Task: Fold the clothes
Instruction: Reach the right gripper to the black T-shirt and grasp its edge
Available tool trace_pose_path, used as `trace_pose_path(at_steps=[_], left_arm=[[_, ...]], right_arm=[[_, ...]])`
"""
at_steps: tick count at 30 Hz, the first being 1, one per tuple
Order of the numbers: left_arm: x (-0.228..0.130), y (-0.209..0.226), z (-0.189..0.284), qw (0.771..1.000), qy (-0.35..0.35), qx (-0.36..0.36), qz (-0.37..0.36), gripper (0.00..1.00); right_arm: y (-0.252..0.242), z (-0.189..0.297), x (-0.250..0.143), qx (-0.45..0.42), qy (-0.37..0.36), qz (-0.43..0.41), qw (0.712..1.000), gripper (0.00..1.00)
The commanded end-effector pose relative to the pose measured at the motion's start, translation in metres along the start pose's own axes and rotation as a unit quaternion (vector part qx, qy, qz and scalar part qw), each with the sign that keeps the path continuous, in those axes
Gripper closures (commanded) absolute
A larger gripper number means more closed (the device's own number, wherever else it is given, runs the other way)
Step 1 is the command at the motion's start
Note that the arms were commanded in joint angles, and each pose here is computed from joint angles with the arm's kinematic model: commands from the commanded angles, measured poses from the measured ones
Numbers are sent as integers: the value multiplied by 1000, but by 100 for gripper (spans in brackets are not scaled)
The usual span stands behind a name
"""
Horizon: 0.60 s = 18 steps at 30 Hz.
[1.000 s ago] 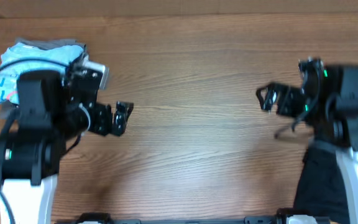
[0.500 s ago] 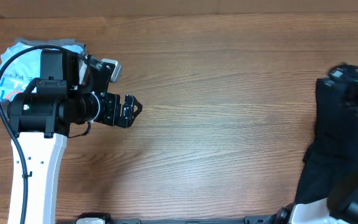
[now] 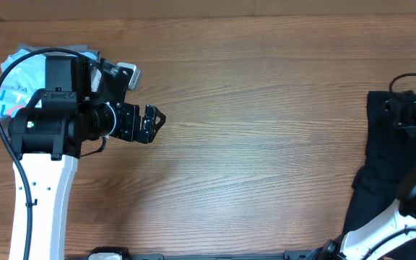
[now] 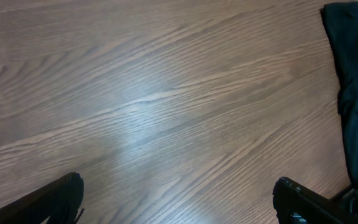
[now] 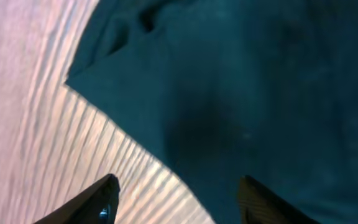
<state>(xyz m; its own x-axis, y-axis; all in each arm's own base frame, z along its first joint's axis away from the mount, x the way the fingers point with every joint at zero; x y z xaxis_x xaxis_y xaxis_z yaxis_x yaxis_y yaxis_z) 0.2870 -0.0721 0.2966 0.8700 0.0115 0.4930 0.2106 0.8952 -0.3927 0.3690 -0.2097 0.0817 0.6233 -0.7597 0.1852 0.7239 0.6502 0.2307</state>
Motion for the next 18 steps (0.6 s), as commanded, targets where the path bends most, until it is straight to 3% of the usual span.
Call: trace_pose_path(at_steps=[1,4,8,10,14,18], left_arm=[[8,-8,6,1000,-16,-12,-13,0],[11,-8,6,1000,-23,-13,-16,0],[12,-8,6,999,-25,-13,-17,0],[12,-8,6,999,-25,-13,-17,0],[12,-8,6,999,-26,-13,-17,0],[12,-8,6,999,-25,-13,-17,0]], right_arm=[[1,-19,0,-37,-1,13,999,32],[4,-33,-3,-69,0,31,997,23],[12,-54,-11,-104,3,58,993,25],[16,-60,-13,-108,3,66,992,37],[28,-65,-19,-107,4,82,991,76],[58,-69,-32,-71,13,109,991,96]])
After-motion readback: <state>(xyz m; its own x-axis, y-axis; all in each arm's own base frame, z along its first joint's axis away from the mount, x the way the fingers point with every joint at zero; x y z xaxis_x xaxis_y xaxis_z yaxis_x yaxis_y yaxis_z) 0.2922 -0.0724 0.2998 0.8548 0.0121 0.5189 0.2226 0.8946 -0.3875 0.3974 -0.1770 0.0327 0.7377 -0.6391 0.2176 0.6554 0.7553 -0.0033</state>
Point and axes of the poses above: each gripper's point midway between its finger pads, its own z axis back along the fingers, its own y axis along the line the jaws close on, x = y × z, the point moved 3 cm from there along z, back along the fingers, and after that the axes turned 10 degrees about z, right-handed, at the moved point
